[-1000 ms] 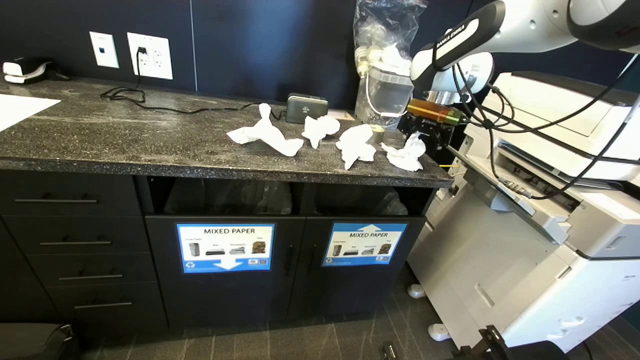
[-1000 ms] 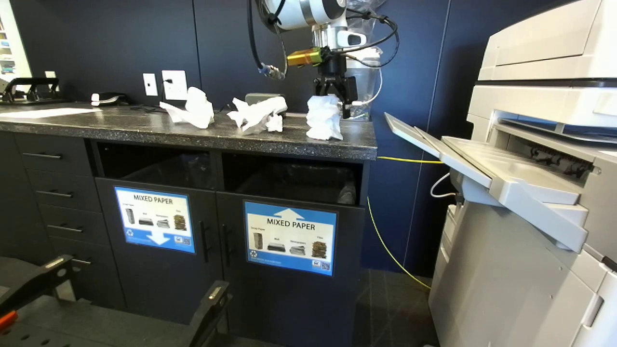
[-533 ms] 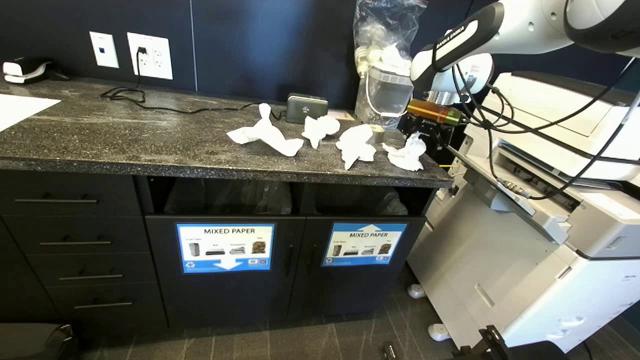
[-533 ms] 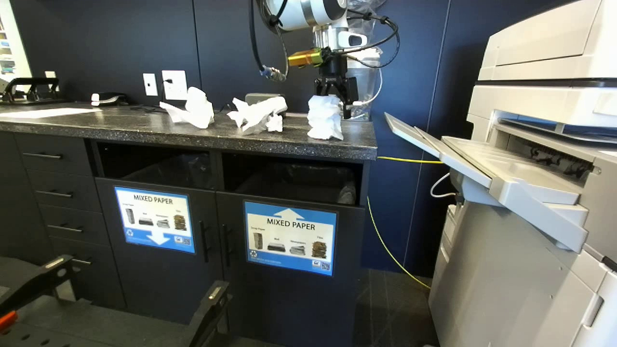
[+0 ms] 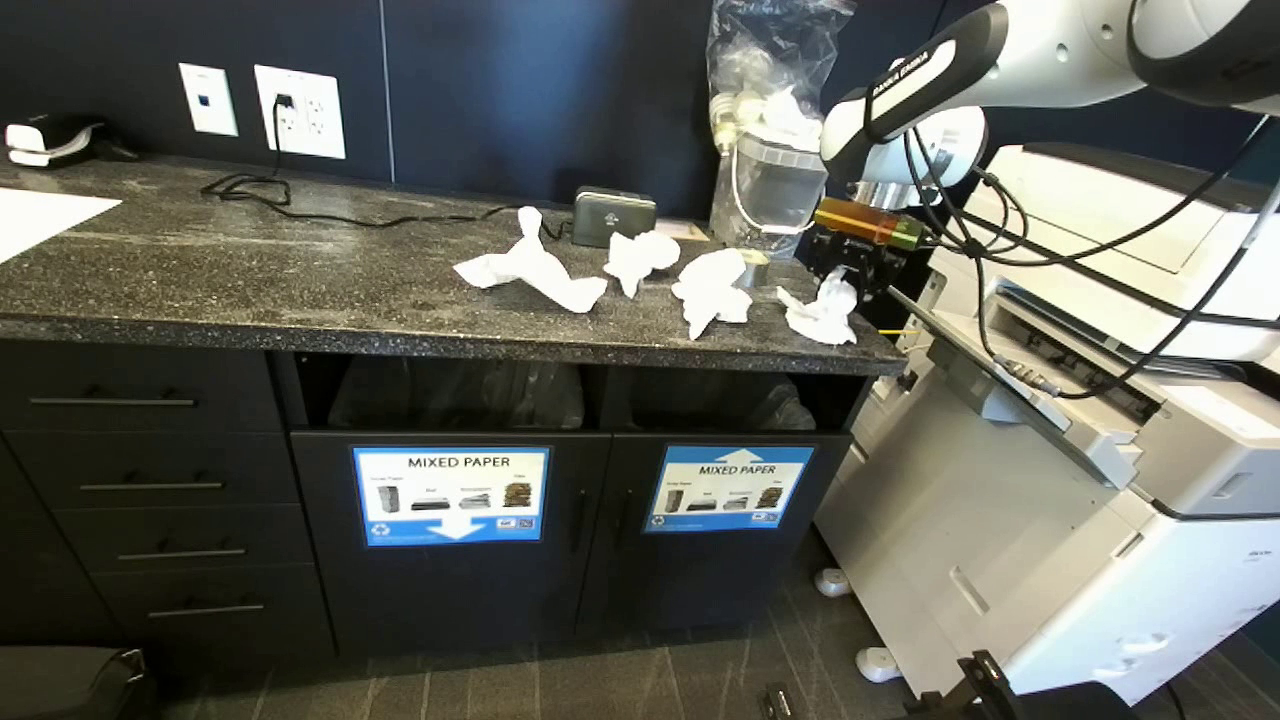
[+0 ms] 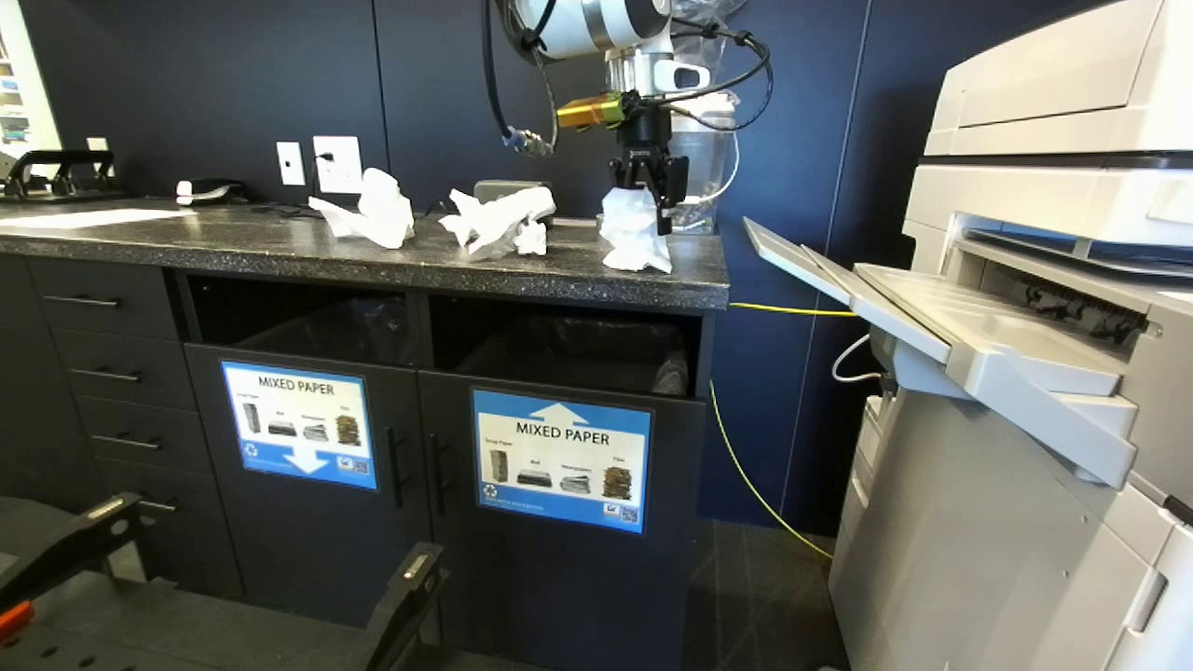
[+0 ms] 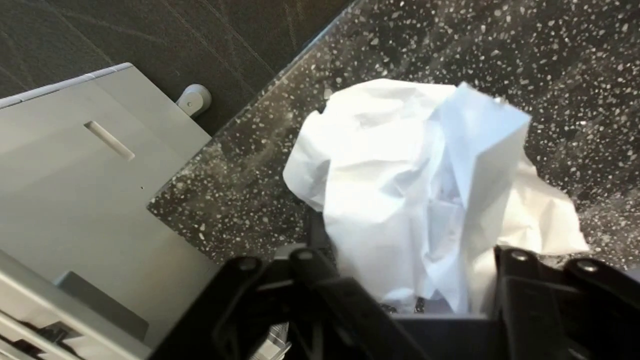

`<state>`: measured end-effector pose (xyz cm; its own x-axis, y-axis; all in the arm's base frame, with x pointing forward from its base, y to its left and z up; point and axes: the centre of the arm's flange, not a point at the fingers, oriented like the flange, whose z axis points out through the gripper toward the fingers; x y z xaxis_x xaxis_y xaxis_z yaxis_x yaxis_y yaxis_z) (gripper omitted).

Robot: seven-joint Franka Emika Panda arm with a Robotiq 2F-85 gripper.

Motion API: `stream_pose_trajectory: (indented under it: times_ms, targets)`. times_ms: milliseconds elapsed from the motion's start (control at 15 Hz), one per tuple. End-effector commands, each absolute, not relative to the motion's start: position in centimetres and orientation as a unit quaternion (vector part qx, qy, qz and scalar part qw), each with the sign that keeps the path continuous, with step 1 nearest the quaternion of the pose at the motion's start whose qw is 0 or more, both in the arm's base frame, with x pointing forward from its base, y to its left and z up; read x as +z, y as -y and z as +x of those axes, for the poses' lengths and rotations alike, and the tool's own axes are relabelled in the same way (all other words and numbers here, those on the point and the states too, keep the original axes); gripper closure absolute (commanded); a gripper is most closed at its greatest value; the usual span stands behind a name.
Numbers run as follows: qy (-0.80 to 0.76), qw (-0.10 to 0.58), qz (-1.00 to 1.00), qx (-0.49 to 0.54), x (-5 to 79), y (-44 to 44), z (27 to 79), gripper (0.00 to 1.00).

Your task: Pick up one paper and throw it in the bin

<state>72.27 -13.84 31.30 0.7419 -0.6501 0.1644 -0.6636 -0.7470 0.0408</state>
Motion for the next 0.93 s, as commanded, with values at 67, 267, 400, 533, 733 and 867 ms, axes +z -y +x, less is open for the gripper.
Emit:
stream_pose_trajectory:
  times_ms: [67,267,400,533,733,867]
  targets:
    - [0.352,0.045,0.932,0.071,31.9,14.0,73.2,0.73]
    - [0.352,0.046,0.932,0.070,31.9,14.1,73.2,0.86]
    - [0.351,0.046,0.933,0.070,31.9,14.1,73.1,0.86]
    - [0.349,0.047,0.934,0.066,31.9,14.1,72.9,0.86]
    - [0.334,0.050,0.940,0.046,31.8,14.2,72.1,0.86]
    - [0.308,0.055,0.950,0.019,31.7,14.1,71.0,0.86]
